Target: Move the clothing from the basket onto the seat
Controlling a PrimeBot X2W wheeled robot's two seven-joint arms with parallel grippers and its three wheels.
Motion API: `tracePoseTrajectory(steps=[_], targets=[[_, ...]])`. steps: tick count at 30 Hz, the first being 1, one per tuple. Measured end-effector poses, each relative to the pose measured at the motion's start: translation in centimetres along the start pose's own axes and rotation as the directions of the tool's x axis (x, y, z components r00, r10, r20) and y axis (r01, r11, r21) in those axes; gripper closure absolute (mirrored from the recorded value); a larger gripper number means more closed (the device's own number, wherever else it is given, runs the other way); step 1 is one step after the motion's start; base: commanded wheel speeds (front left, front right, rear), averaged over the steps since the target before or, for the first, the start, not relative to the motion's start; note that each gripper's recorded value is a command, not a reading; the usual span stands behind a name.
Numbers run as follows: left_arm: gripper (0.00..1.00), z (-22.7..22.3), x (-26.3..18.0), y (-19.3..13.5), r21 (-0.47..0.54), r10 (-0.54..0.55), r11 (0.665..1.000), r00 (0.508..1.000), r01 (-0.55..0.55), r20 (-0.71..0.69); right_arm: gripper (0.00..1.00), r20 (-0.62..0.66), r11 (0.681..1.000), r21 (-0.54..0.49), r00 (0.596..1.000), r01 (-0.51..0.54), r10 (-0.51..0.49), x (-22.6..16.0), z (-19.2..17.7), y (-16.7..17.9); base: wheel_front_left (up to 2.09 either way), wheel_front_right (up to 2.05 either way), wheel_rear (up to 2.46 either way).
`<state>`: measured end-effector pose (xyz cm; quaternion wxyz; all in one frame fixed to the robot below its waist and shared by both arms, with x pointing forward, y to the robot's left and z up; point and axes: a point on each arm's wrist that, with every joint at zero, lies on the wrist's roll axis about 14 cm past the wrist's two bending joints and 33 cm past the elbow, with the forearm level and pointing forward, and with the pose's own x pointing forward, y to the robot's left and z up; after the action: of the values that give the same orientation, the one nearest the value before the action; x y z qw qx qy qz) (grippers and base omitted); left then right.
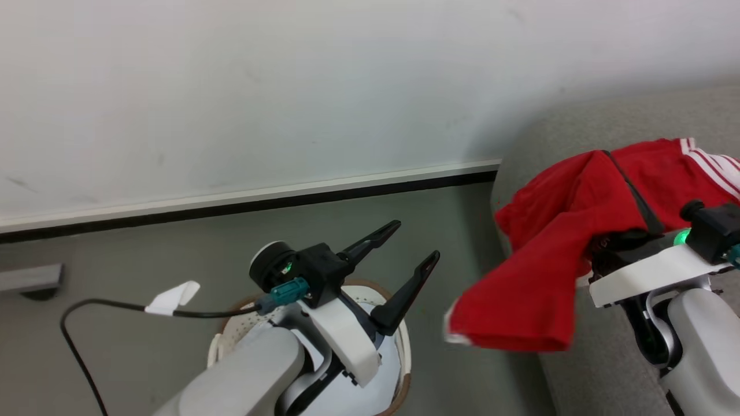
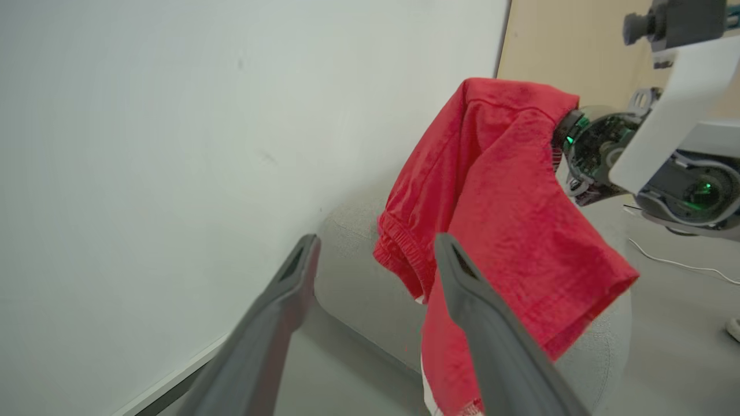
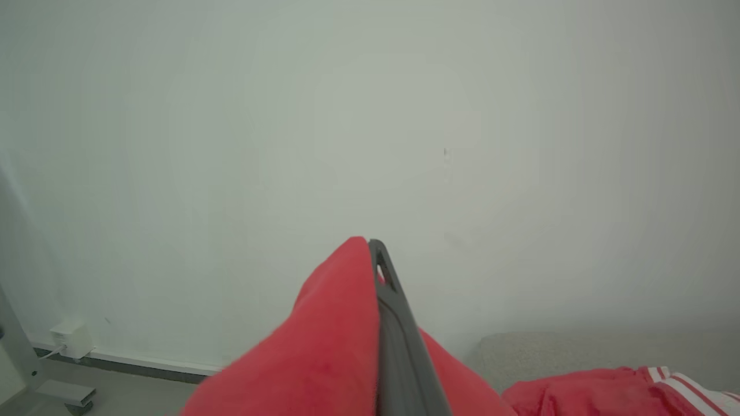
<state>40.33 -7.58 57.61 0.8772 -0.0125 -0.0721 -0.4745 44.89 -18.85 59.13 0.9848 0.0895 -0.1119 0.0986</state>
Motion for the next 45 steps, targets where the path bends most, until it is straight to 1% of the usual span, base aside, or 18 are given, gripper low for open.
tracePoseTrajectory(steps=[4, 7, 12, 19, 24, 29, 34, 37, 40, 42, 45], targets=[[0.0, -0.5, 1.5, -2.0, -0.025, -0.078, 0.997, 0.997, 0.078, 0.003, 1.0, 0.024, 0.996, -0.042, 0.996, 0.082, -0.081, -2.1, 1.3, -3.1, 0.0, 0.0, 0.0], [0.0, -0.8, 2.5, -3.5, -0.04, -0.133, 0.99, 0.991, 0.133, 0.007, 1.0, 0.03, 0.987, -0.071, 0.989, 0.146, -0.145, -4.2, 1.9, -5.4, 0.0, 0.0, 0.0], [0.0, -1.4, 3.9, -5.6, -0.04, -0.215, 0.976, 0.977, 0.215, 0.011, 1.0, 0.043, 0.968, -0.09, 0.972, 0.234, -0.231, -7.4, 2.8, -7.8, 0.0, 0.0, 0.0], [0.0, -2.4, 5.3, -8.3, -0.047, -0.31, 0.95, 0.951, 0.31, 0.008, 1.0, 0.057, 0.933, -0.105, 0.939, 0.344, -0.34, -11.5, 3.6, -10.3, 0.0, 0.0, 0.0], [0.0, -2.9, 5.7, -9.0, -0.061, -0.334, 0.941, 0.942, 0.334, 0.007, 1.0, 0.061, 0.92, -0.111, 0.927, 0.375, -0.37, -12.4, 3.8, -11.1, 0.0, 0.0, 0.0], [0.0, -3.4, 6.1, -8.7, -0.057, -0.346, 0.936, 0.938, 0.346, 0.011, 1.0, 0.066, 0.912, -0.119, 0.92, 0.391, -0.386, -12.1, 4.1, -12.0, 0.0, 0.0, 0.0], [0.0, -4.7, 6.4, -7.4, -0.074, -0.336, 0.939, 0.942, 0.335, -0.004, 1.0, 0.106, 0.896, -0.167, 0.911, 0.412, -0.4, -10.6, 6.1, -14.3, 0.0, 0.0, 0.0], [0.0, -5.6, 6.5, -6.0, -0.082, -0.322, 0.944, 0.947, 0.32, -0.016, 1.0, 0.13, 0.871, -0.204, 0.895, 0.446, -0.427, -9.8, 7.5, -16.7, 0.0, 0.0, 0.0], [0.0, -6.8, 6.5, -4.4, -0.098, -0.299, 0.951, 0.954, 0.295, -0.03, 1.0, 0.153, 0.838, -0.24, 0.872, 0.49, -0.465, -9.3, 8.6, -19.2, 0.0, 0.0, 0.0], [0.0, -7.8, 6.2, -3.3, -0.105, -0.282, 0.955, 0.958, 0.276, -0.045, 1.0, 0.146, 0.807, -0.297, 0.859, 0.511, -0.491, -9.3, 8.8, -21.0, 0.0, 0.0, 0.0], [0.0, -9.3, 5.8, -1.6, -0.121, -0.253, 0.962, 0.965, 0.243, -0.072, 1.0, 0.132, 0.789, -0.313, 0.846, 0.529, -0.516, -8.2, 7.9, -22.5, 0.0, 0.0, 0.0]])
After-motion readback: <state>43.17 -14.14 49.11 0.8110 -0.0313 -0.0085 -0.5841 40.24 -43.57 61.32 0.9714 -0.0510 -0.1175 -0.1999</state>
